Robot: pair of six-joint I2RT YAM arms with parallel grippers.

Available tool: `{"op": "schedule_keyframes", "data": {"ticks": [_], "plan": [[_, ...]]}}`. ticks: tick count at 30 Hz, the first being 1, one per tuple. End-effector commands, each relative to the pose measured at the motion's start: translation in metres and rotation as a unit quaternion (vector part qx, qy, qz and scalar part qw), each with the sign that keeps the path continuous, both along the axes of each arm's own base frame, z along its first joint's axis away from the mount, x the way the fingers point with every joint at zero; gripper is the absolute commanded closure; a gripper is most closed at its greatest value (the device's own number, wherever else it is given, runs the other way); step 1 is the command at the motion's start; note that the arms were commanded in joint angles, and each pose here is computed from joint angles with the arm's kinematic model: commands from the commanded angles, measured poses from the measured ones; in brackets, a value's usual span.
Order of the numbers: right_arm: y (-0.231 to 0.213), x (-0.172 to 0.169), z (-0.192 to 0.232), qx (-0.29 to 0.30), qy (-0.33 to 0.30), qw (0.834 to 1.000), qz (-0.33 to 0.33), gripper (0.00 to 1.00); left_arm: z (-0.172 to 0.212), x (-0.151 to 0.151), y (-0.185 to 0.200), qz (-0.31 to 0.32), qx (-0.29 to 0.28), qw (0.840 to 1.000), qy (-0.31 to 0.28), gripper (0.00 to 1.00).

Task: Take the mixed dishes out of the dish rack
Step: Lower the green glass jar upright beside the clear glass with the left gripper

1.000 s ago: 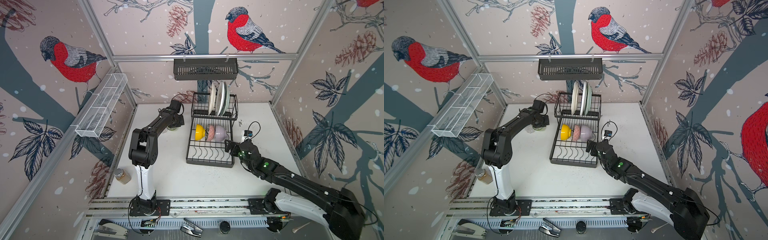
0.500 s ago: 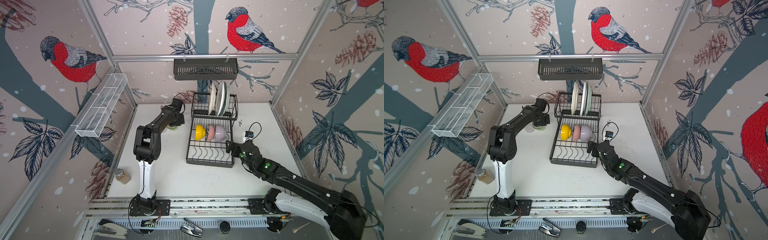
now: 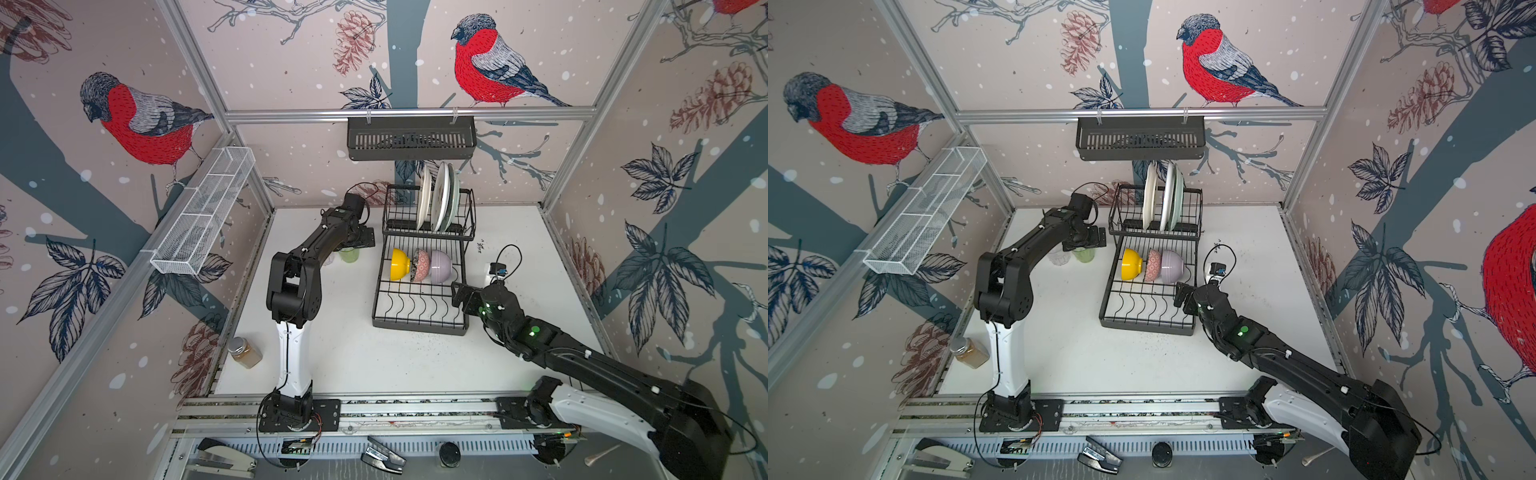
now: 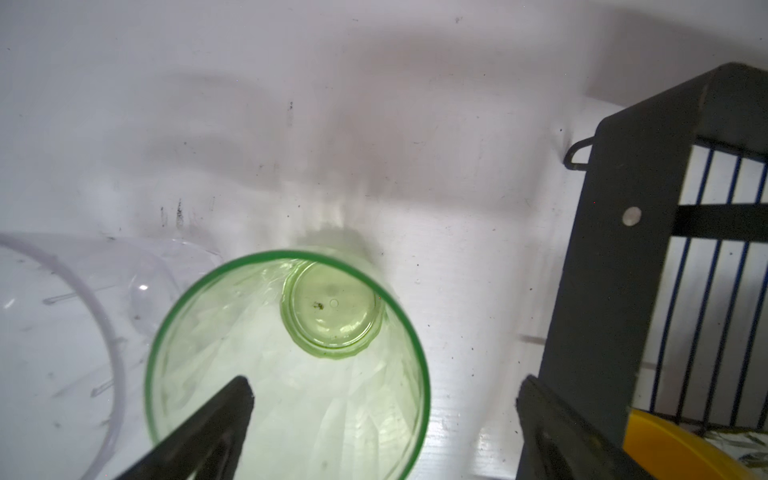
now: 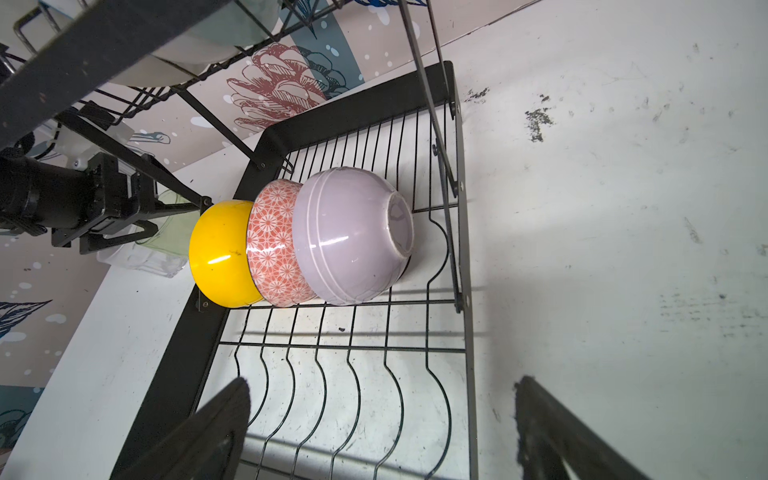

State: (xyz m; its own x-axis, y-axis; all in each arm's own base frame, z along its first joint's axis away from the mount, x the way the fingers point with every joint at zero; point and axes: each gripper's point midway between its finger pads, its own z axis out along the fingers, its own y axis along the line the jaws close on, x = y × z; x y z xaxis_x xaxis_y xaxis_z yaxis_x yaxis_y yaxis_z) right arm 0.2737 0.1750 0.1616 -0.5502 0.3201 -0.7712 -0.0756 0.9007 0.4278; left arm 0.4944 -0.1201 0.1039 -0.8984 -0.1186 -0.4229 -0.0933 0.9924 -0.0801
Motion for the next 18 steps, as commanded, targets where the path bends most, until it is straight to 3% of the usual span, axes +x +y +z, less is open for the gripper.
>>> {"op": "schedule_keyframes", "data": {"ticks": [1,18], "plan": [[0.000,0.001,0.002,0.008,-0.001,1.000,-0.005,0.01,0.011,-0.005,0.002,-0.005,0.003,1.000,-0.006,0.03],[0.000,0.000,0.001,0.001,-0.001,1.000,0.000,0.01,0.061,-0.023,0.003,0.010,-0.039,0.996,-0.079,0.03]]}}
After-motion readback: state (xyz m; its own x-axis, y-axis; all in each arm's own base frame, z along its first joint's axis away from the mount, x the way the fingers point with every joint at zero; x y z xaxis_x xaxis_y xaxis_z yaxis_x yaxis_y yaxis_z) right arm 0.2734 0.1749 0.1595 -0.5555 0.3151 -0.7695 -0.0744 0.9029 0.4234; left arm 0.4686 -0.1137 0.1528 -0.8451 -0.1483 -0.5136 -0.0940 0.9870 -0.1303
